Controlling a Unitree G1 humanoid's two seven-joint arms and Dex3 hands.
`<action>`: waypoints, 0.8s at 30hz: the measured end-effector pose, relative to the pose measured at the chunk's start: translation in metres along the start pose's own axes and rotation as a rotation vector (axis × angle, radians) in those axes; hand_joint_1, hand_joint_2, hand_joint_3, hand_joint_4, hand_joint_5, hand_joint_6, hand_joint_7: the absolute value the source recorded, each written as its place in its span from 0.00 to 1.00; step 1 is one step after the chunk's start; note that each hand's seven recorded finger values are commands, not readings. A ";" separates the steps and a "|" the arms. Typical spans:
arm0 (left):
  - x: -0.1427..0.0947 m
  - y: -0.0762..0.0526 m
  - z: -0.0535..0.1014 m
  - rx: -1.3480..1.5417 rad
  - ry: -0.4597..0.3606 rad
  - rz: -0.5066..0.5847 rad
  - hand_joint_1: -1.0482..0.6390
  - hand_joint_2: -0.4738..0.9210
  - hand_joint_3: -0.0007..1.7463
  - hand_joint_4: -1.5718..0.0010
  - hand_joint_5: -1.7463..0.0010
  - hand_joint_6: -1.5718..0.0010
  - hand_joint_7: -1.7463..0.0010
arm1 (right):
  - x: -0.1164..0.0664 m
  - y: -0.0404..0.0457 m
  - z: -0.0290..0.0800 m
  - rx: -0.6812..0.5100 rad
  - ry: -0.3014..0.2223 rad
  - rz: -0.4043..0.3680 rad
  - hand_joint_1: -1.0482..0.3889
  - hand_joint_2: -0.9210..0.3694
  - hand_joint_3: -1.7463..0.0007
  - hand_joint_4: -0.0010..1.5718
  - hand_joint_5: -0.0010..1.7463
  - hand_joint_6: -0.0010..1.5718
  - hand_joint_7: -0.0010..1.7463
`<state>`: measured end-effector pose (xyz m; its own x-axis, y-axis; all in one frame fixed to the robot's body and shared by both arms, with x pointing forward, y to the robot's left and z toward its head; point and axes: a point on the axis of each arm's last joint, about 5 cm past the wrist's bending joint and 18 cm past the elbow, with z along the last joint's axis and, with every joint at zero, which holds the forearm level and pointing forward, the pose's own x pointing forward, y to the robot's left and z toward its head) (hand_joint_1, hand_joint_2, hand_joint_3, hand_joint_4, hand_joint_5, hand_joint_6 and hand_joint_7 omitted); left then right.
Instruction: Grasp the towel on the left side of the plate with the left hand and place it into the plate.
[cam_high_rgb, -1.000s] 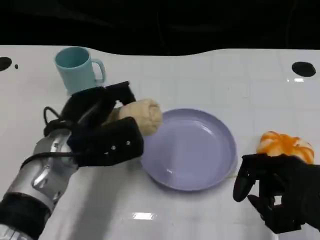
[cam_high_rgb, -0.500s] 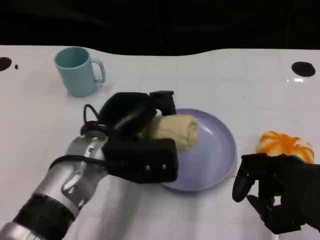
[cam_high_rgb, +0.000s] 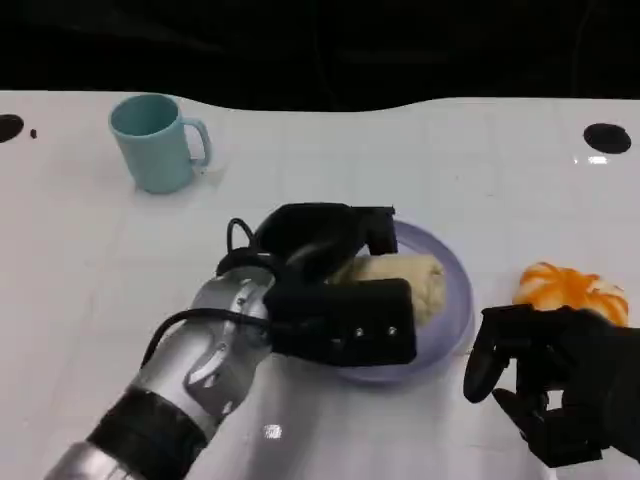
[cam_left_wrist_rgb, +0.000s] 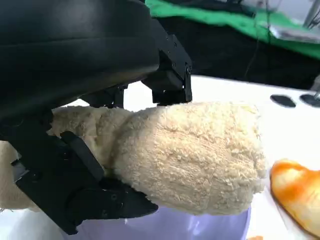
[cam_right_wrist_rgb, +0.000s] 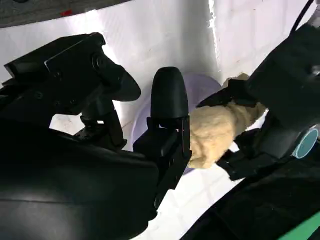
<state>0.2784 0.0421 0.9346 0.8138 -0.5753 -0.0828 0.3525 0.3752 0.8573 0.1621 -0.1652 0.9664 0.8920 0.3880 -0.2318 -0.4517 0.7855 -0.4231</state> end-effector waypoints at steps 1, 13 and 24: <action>0.000 0.000 0.001 0.005 0.007 -0.018 0.46 0.99 0.12 0.69 0.18 0.55 0.90 | 0.000 0.0000 0.000 0.000 -0.001 0.000 0.72 0.27 0.40 0.47 1.00 0.45 0.82; -0.001 -0.001 0.008 0.121 0.023 -0.086 0.30 1.00 0.05 1.00 0.71 0.91 1.00 | 0.000 0.0001 0.000 0.003 0.006 0.002 0.72 0.27 0.40 0.47 1.00 0.45 0.82; -0.011 0.013 0.003 0.078 -0.007 -0.053 0.33 1.00 0.11 0.92 0.65 0.79 0.95 | 0.000 -0.0008 0.000 -0.006 0.008 0.004 0.73 0.27 0.40 0.48 1.00 0.45 0.82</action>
<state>0.2727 0.0513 0.9483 0.7917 -0.5978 -0.1259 0.3578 0.2868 0.8887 0.1625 -0.1658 0.9669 0.8902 0.3869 -0.2406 -0.4551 0.7810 -0.4278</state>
